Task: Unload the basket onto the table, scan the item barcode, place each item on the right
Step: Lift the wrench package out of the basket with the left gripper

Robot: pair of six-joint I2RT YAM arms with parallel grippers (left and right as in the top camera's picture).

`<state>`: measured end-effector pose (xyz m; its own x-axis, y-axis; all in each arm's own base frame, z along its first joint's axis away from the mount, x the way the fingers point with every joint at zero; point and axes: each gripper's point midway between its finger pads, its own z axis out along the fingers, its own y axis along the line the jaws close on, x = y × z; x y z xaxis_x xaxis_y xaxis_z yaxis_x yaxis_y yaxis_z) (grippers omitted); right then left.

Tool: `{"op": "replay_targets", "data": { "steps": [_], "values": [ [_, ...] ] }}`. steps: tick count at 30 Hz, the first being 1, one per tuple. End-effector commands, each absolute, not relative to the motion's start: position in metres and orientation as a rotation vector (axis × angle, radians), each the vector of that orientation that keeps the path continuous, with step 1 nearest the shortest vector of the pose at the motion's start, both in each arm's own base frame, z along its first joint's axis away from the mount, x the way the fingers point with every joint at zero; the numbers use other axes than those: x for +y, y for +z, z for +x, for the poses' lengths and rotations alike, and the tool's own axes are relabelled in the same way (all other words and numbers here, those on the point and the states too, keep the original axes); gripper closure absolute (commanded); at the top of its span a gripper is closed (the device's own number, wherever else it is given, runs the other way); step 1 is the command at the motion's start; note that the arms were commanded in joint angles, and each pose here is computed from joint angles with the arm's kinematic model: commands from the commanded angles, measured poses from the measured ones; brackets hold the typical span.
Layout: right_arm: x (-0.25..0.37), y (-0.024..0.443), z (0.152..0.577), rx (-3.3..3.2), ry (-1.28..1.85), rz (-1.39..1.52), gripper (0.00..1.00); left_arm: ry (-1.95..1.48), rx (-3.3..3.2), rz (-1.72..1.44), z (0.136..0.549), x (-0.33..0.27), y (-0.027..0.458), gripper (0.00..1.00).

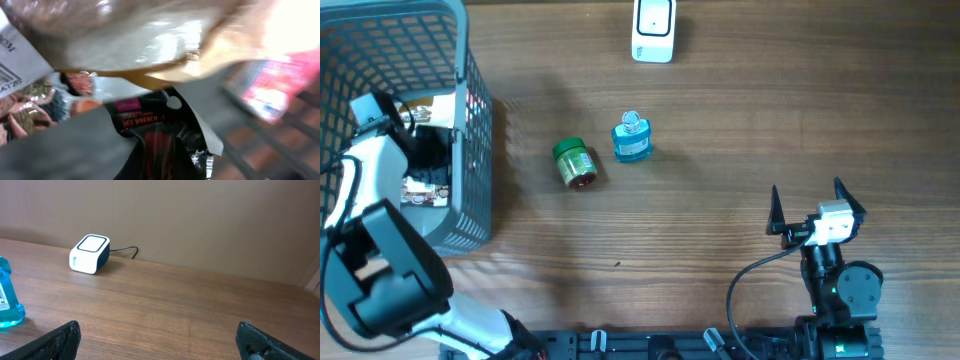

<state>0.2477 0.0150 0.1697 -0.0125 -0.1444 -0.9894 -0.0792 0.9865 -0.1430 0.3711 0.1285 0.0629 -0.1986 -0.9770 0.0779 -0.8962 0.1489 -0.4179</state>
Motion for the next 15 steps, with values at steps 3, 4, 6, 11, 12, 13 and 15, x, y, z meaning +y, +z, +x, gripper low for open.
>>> {"op": "replay_targets", "data": {
  "steps": [3,4,6,11,12,13,15],
  "values": [
    [0.018,0.170,0.248,1.581,-0.048,-0.198,0.00,-0.633,2.024,-1.692,0.381,0.151,0.151,0.96],
    [0.018,0.170,0.248,1.581,-0.048,-0.198,0.00,-0.629,2.009,-1.696,0.377,0.153,0.156,0.96],
    [0.018,0.170,0.248,1.580,-0.048,-0.198,0.00,-0.627,1.979,-1.690,0.371,0.157,0.168,0.96],
    [0.018,0.170,0.248,1.581,-0.048,-0.198,0.00,-0.683,1.911,-1.576,0.365,0.148,0.216,0.96],
    [0.018,0.170,0.248,1.581,-0.047,-0.198,0.00,-0.707,1.901,-1.546,0.364,0.144,0.227,0.96],
    [0.018,0.170,0.248,1.581,-0.048,-0.199,0.00,-0.734,1.886,-1.508,0.362,0.138,0.241,0.96],
    [0.018,0.170,0.248,1.581,-0.047,-0.198,0.00,-0.797,1.844,-1.419,0.355,0.124,0.275,0.96]
  ]
}}
